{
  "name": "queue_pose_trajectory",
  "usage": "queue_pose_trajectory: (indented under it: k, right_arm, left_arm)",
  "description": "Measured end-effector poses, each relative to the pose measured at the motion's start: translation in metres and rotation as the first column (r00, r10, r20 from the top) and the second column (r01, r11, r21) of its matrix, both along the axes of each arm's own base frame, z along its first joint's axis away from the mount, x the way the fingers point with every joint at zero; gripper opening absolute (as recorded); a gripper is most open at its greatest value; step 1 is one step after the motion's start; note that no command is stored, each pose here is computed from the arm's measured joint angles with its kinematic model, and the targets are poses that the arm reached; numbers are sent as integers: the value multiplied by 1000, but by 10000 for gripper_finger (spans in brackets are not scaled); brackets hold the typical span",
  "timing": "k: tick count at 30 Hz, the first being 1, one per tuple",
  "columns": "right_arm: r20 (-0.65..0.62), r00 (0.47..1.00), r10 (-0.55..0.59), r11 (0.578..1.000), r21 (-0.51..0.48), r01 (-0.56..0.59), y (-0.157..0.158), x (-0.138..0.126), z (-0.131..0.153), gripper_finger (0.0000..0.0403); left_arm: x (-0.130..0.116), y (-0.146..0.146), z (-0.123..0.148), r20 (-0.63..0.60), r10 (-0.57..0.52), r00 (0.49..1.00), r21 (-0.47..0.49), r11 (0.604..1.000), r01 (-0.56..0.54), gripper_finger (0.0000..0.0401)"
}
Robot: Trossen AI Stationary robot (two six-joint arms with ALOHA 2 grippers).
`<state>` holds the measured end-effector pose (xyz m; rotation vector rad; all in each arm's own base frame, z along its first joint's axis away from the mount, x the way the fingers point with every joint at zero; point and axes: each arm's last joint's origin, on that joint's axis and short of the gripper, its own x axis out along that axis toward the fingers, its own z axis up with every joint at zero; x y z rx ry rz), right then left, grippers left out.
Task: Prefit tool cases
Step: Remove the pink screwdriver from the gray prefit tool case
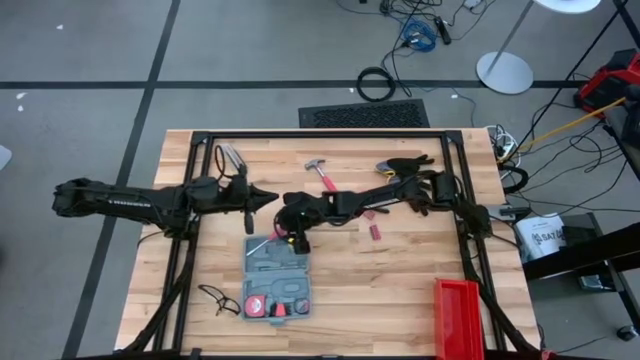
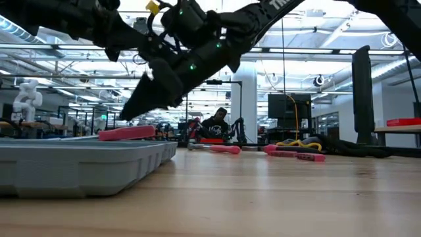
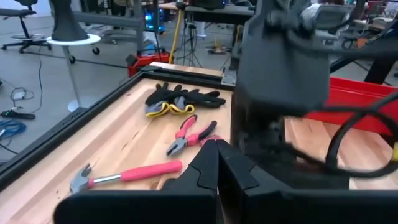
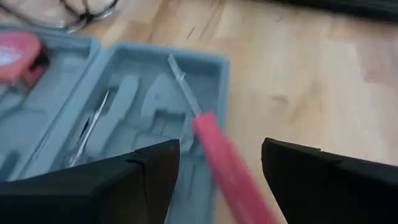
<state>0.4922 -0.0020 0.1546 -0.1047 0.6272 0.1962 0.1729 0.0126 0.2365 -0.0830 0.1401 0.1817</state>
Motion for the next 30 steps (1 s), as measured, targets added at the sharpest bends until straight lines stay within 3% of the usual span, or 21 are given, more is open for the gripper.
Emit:
queue_pose_trajectory:
  k: [8, 24, 30]
  right_arm:
    - [0, 1000, -6, 1000, -21, 6, -1, 4, -18, 198]
    - [-13, 1000, 27, 998, -55, -28, -6, 3, -19, 10]
    - [21, 999, 32, 998, -62, -31, -3, 5, -16, 1]
  left_arm:
    - [0, 0, 0, -2, 0, 1000, 0, 1000, 0, 0]
    - [0, 0, -1, -9, -8, 1000, -2, 1000, 8, 0]
    - [0, 0, -1, -13, -9, 1000, -2, 1000, 9, 0]
